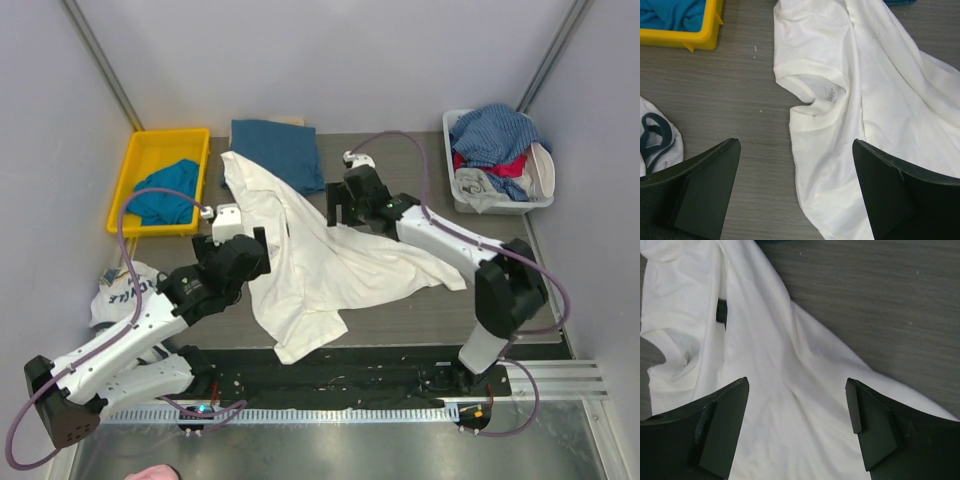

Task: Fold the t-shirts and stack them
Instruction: Flatten the tshirt out

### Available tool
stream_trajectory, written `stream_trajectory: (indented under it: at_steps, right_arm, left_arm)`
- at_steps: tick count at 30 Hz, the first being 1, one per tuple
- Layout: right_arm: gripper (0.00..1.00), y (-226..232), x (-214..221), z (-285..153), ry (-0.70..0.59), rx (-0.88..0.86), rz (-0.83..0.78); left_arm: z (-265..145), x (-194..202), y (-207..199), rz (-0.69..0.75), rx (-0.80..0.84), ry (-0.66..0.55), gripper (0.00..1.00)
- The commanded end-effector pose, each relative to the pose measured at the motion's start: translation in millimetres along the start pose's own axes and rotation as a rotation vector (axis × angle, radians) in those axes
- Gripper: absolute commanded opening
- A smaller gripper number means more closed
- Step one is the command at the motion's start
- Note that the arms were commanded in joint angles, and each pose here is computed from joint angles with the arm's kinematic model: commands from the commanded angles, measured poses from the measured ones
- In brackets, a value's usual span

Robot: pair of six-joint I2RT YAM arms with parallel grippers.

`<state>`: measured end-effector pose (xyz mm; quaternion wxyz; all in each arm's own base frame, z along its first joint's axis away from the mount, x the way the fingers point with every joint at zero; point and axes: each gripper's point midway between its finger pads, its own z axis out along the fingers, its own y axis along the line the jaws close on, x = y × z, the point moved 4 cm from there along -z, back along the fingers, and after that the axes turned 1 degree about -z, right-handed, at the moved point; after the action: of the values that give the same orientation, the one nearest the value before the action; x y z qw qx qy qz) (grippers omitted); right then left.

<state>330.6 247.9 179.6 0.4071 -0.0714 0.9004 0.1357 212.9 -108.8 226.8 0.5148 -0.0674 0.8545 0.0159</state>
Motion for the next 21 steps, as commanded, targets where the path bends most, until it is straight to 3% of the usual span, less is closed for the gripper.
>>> stream_trajectory:
  at_steps: [1, 8, 10, 11, 14, 21]
  right_arm:
    - [0.86, 12, -46, 56, -0.027, -0.062, -0.102]
    - [0.83, 55, -96, 121, 0.009, -0.217, -0.269]
    - [0.8, 72, -123, 116, -0.027, -0.287, -0.303]
    - [0.8, 72, -111, 135, 0.007, -0.304, -0.345]
    - [0.77, 87, -108, 136, 0.013, -0.439, -0.437]
    - [0.73, 80, -61, 156, 0.13, -0.498, -0.465]
  left_arm:
    - [-11, 13, -3, -0.086, 0.018, 0.016, 1.0]
    - [-21, 10, 13, -0.12, -0.027, -0.013, 0.99]
    - [-23, 6, 16, -0.123, -0.029, -0.031, 1.0]
    - [-24, 4, 16, -0.122, -0.031, -0.035, 1.0]
    - [-24, 1, 17, -0.116, -0.036, -0.044, 1.0]
    - [-21, 0, 15, -0.112, -0.044, -0.051, 1.0]
